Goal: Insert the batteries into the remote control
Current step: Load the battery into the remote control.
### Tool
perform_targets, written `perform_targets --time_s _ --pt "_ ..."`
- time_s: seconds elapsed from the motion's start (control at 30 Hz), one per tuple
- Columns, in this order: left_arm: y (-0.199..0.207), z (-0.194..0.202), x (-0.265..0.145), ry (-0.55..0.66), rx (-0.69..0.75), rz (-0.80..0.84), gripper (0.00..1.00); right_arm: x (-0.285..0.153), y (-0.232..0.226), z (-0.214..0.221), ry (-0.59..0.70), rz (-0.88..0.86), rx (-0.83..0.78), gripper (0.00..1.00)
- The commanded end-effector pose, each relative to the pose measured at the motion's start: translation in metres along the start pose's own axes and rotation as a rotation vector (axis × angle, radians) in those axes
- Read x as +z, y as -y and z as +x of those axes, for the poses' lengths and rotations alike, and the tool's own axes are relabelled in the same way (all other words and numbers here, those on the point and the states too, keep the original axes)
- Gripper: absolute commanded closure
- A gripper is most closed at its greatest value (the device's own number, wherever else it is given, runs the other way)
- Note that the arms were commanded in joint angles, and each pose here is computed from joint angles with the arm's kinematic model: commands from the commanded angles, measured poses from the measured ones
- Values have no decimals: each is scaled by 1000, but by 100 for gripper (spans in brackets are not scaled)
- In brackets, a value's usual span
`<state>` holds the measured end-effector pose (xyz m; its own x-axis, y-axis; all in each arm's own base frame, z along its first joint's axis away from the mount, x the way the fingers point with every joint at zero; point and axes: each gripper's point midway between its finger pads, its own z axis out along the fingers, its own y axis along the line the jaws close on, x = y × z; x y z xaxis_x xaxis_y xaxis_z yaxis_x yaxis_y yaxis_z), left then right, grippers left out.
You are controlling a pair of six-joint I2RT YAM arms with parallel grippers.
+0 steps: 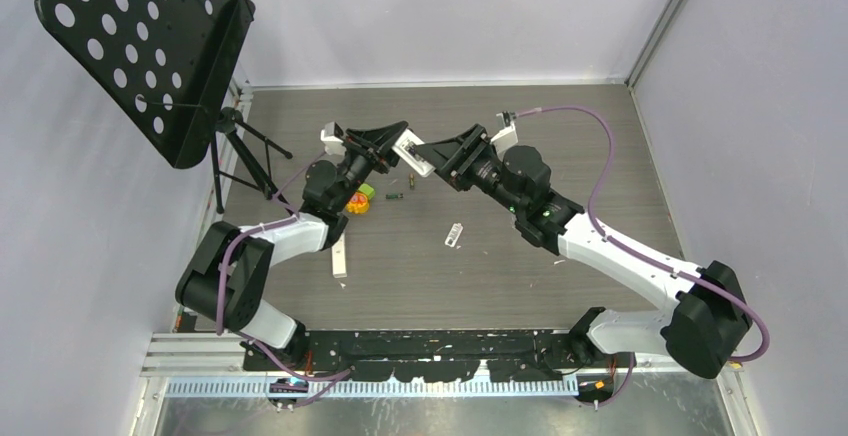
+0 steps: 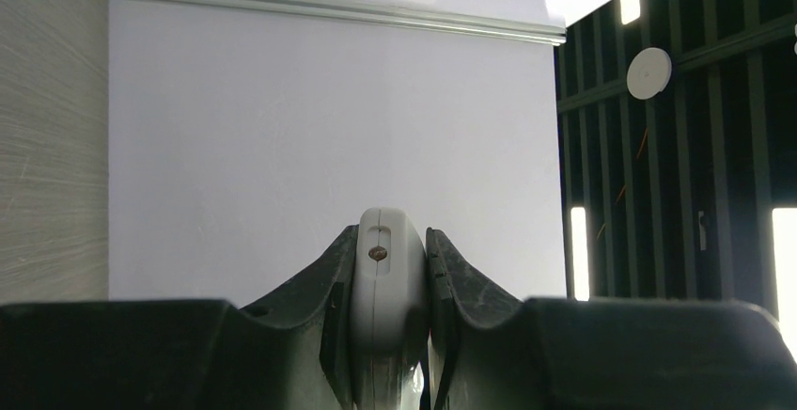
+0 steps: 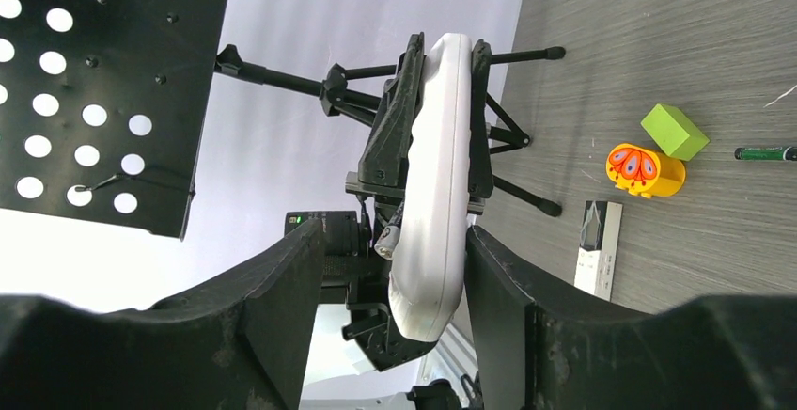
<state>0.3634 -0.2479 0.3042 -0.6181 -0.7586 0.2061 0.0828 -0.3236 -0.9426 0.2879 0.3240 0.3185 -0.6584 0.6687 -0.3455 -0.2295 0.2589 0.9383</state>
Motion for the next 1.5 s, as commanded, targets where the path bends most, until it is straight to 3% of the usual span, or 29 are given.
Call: perform_targets --time_s 0.0,0.67,0.93,1.1,1.27,1.37,1.47 --pt "29 11 4 -45 8 102 100 -2 -36 -6 5 -117 -3 39" --pt "29 14 6 -54 35 98 100 16 4 -3 -4 65 -19 73" --pt "38 22 7 -74 212 101 100 7 76 -1 -10 380 -129 75" --pt "49 31 6 -101 324 115 100 0 111 8 -54 471 -203 76" --pt "51 37 5 -136 377 114 100 -2 122 11 -75 490 -246 94" --pt "48 39 4 -155 396 105 100 2 109 13 -78 416 -252 92" --pt "39 39 3 -170 409 89 100 5 88 10 -72 313 -242 61"
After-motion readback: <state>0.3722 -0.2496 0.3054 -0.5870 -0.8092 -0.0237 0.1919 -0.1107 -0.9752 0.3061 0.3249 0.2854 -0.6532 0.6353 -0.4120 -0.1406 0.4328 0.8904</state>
